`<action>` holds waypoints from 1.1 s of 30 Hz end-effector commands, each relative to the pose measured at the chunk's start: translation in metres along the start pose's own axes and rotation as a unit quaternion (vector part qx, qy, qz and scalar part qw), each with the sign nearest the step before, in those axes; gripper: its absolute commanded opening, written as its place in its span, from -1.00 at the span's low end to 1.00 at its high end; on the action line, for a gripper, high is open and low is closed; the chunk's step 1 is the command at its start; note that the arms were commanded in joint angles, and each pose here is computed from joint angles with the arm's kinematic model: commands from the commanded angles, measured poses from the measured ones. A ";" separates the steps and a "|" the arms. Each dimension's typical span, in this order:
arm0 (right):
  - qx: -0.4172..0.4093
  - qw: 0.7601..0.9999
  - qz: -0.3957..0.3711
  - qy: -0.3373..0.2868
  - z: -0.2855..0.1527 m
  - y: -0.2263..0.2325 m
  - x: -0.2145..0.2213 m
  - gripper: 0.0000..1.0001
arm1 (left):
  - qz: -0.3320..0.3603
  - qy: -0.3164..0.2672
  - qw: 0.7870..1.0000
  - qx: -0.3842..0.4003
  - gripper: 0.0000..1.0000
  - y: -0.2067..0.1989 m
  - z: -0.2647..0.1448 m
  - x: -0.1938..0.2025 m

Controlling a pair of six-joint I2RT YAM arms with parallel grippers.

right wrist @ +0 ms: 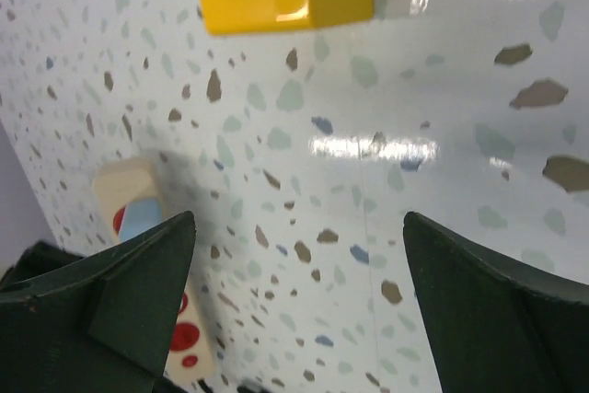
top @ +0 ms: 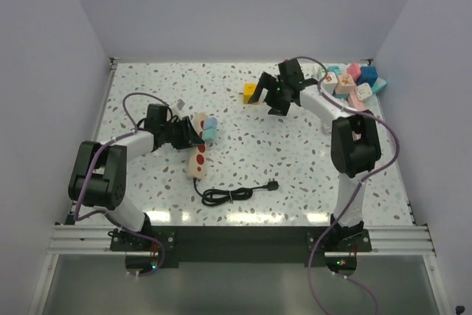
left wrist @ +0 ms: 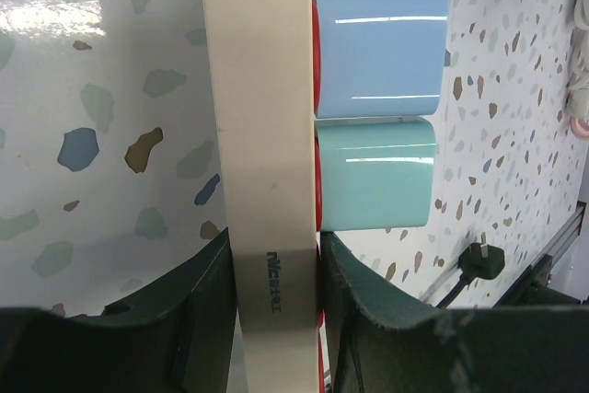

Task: Pull the plug off the socket

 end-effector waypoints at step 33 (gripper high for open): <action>-0.116 0.981 -0.079 0.135 -0.014 0.060 0.167 -1.00 | 0.031 -0.026 0.999 0.014 -1.00 -0.042 0.016 0.001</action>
Point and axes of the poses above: each gripper's point midway between its finger pads, its own z axis out along the fingers, its own y axis along the line the jaws close on, x = y × z, the point moved 4 cm from there along -z, back along the fingers, and after that the axes turned 5 degrees about z, right-handed, at the moved point
